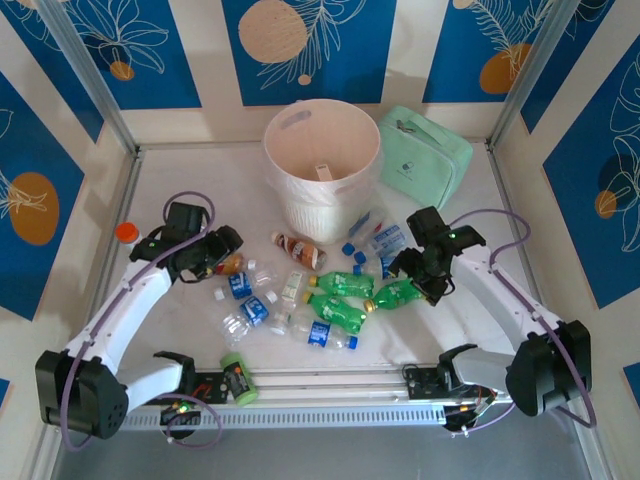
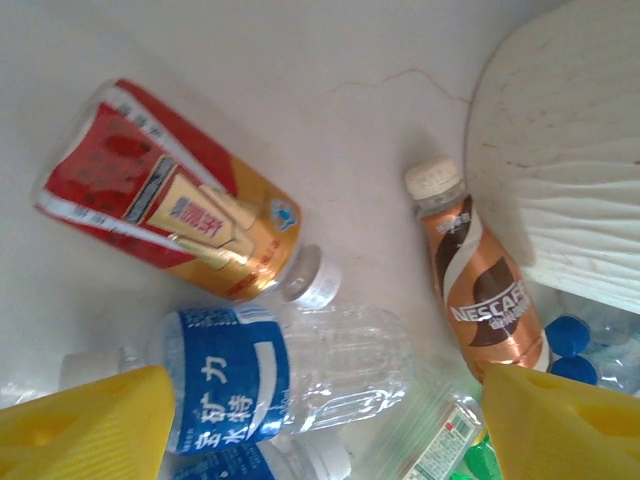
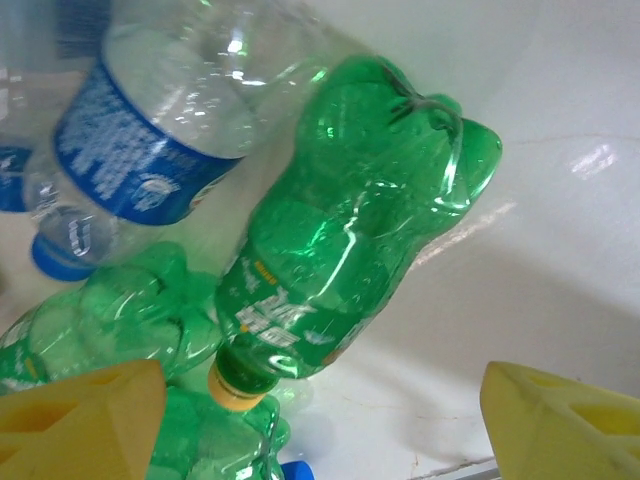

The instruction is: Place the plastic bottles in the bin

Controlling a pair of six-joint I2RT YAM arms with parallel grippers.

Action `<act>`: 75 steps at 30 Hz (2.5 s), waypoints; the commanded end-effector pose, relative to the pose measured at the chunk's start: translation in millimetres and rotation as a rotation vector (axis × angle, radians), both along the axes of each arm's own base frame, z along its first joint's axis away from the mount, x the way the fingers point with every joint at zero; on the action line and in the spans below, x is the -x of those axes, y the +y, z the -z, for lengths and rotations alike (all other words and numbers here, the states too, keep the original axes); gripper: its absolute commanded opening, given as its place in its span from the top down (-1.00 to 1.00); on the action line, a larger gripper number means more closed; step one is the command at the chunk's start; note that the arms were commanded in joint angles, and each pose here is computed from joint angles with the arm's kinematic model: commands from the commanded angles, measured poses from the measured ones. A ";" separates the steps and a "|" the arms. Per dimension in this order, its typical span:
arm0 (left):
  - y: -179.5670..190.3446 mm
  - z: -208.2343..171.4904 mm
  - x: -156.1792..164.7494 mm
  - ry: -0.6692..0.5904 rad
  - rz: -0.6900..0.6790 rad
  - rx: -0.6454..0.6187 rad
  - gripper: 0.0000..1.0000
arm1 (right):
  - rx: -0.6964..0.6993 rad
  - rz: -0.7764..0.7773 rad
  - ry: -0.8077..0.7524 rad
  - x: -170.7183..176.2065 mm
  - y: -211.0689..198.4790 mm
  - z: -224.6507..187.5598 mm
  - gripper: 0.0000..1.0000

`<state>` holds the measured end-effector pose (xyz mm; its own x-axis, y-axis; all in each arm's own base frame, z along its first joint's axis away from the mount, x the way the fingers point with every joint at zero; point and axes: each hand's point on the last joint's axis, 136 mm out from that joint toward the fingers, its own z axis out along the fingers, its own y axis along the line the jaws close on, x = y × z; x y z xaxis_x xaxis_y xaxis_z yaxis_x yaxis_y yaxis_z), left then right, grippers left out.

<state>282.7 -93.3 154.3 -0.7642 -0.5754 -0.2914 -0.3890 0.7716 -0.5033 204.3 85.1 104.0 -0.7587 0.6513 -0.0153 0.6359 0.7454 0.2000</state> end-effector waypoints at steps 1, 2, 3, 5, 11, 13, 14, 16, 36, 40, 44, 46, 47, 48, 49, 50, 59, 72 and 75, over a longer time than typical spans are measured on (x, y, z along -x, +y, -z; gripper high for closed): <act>-13.7 -21.4 -13.4 -0.081 0.081 0.018 -0.58 | -0.085 0.079 0.034 -1.1 7.7 12.9 -0.65; -15.2 -22.1 -14.9 -0.085 0.088 0.020 -0.58 | -0.099 0.091 0.041 -1.8 8.2 17.5 -0.64; -17.3 -23.5 -16.1 -0.092 0.095 0.024 -0.57 | -0.110 0.102 0.048 -2.2 8.1 21.6 -0.64; -21.2 -26.1 -18.0 -0.105 0.108 0.036 -0.57 | -0.126 0.112 0.051 -4.3 8.4 28.4 -0.60; -25.3 -28.5 -18.6 -0.115 0.126 0.042 -0.56 | -0.129 0.156 0.091 -2.3 3.6 42.3 -0.56; -27.1 -28.8 -19.4 -0.118 0.130 0.049 -0.55 | -0.133 0.166 0.095 -2.9 2.3 45.9 -0.56; -28.1 -29.0 -20.1 -0.119 0.132 0.053 -0.54 | -0.138 0.169 0.094 -4.1 2.1 47.6 -0.56; -31.4 -30.1 -21.0 -0.124 0.137 0.067 -0.54 | -0.139 0.175 0.101 -5.4 0.2 52.3 -0.56; -34.3 -53.4 -31.3 -0.175 0.165 0.028 -0.51 | -0.108 0.137 0.072 -16.4 -8.3 67.9 -0.23; -33.8 -63.5 -33.8 -0.196 0.165 0.024 -0.51 | -0.104 0.113 0.028 -22.2 -9.2 52.9 -0.13; -32.6 -78.1 -36.9 -0.227 0.168 0.011 -0.50 | -0.107 0.087 -0.043 -26.9 -9.8 30.7 -0.08; -33.3 -87.4 -38.3 -0.245 0.175 0.010 -0.51 | -0.114 0.072 -0.092 -30.2 -9.4 14.7 -0.07; -34.2 -94.6 -39.2 -0.261 0.180 0.014 -0.51 | -0.119 0.064 -0.124 -32.4 -9.0 3.7 -0.05; -36.0 -101.6 -40.1 -0.277 0.189 0.020 -0.51 | -0.128 0.052 -0.161 -34.6 -7.7 -8.4 -0.04; -38.0 -109.2 -40.8 -0.295 0.199 0.028 -0.51 | -0.135 0.040 -0.201 -37.4 -6.9 -20.7 -0.04; -40.8 -117.7 -41.2 -0.314 0.211 0.038 -0.51 | -0.143 0.028 -0.246 -40.3 -5.6 -35.2 -0.04; -119.0 -191.9 -30.7 -0.483 0.475 0.266 -0.55 | -0.314 -0.108 -0.657 -65.2 21.8 -184.5 -0.03; -257.4 -253.2 44.3 -0.638 0.988 0.617 -0.58 | -0.621 -0.224 -0.904 -97.1 74.3 -301.2 -0.02; -268.0 -249.8 48.9 -0.641 1.009 0.623 -0.56 | -0.661 -0.233 -0.906 -101.2 82.8 -306.3 -0.02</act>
<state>245.3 -349.4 379.8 -0.7964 -0.0188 -0.6045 0.5788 0.2659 -0.7709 307.5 154.9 383.5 -0.7321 0.5977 -0.3268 -0.0080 0.4722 0.8815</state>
